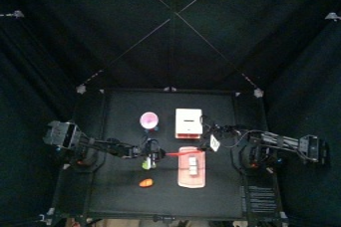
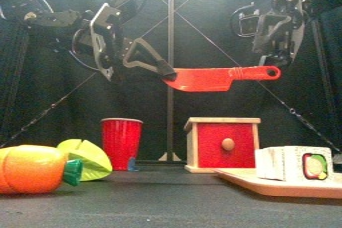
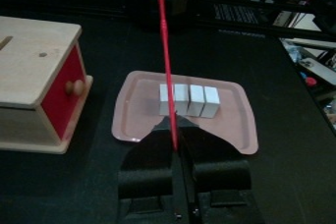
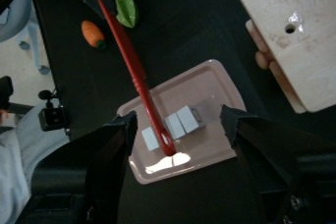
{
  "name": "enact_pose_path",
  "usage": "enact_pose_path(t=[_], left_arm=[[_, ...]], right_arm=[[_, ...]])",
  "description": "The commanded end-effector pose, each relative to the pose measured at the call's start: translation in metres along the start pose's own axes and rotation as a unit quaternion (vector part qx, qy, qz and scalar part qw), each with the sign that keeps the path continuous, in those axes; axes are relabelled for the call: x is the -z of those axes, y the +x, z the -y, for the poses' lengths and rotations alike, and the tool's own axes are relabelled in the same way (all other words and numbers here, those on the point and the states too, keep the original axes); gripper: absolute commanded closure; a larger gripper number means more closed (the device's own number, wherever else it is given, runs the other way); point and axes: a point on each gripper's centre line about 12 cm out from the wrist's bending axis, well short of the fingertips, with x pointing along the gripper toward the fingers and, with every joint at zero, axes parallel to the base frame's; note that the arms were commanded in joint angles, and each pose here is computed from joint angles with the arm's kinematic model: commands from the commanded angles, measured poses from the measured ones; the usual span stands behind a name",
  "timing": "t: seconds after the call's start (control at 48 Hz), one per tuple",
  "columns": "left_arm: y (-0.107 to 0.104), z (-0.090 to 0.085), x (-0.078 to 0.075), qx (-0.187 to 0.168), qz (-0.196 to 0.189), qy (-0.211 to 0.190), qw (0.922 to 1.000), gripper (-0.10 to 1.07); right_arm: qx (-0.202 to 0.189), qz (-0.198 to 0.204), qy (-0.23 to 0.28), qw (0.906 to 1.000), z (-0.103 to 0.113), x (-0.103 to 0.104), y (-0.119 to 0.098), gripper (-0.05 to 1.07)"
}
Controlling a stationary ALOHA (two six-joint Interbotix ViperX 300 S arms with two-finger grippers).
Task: Reorient grip
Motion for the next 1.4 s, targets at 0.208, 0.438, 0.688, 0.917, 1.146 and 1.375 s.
enact_pose_path(t=[0.208,0.438,0.688,0.917,1.146,1.375], left_arm=[[0.002,0.001,-0.005,0.005,0.009,0.009,0.9999,0.68],[0.007,0.005,-0.001,0.024,0.004,0.042,0.9988,0.68],[0.015,0.008,-0.002,0.029,0.006,0.049,0.9984,0.67],[0.023,0.008,-0.001,0.027,0.005,0.048,0.9985,0.68],[0.031,0.006,0.005,0.024,-0.002,0.048,0.9985,0.68],[0.035,0.006,0.004,0.024,-0.003,0.047,0.9986,0.68]], right_arm=[[-0.016,0.001,-0.106,0.9943,-0.024,0.020,0.015,0.05],[-0.021,0.035,-0.214,0.9759,-0.042,0.033,0.024,0.05],[-0.014,0.045,-0.256,0.9655,-0.034,0.053,0.039,0.05],[-0.013,0.044,-0.240,0.9698,-0.029,0.059,0.045,0.07],[-0.004,0.028,-0.223,0.9744,-0.018,0.074,0.055,0.24],[-0.005,0.030,-0.219,0.9752,-0.017,0.075,0.054,0.46]])
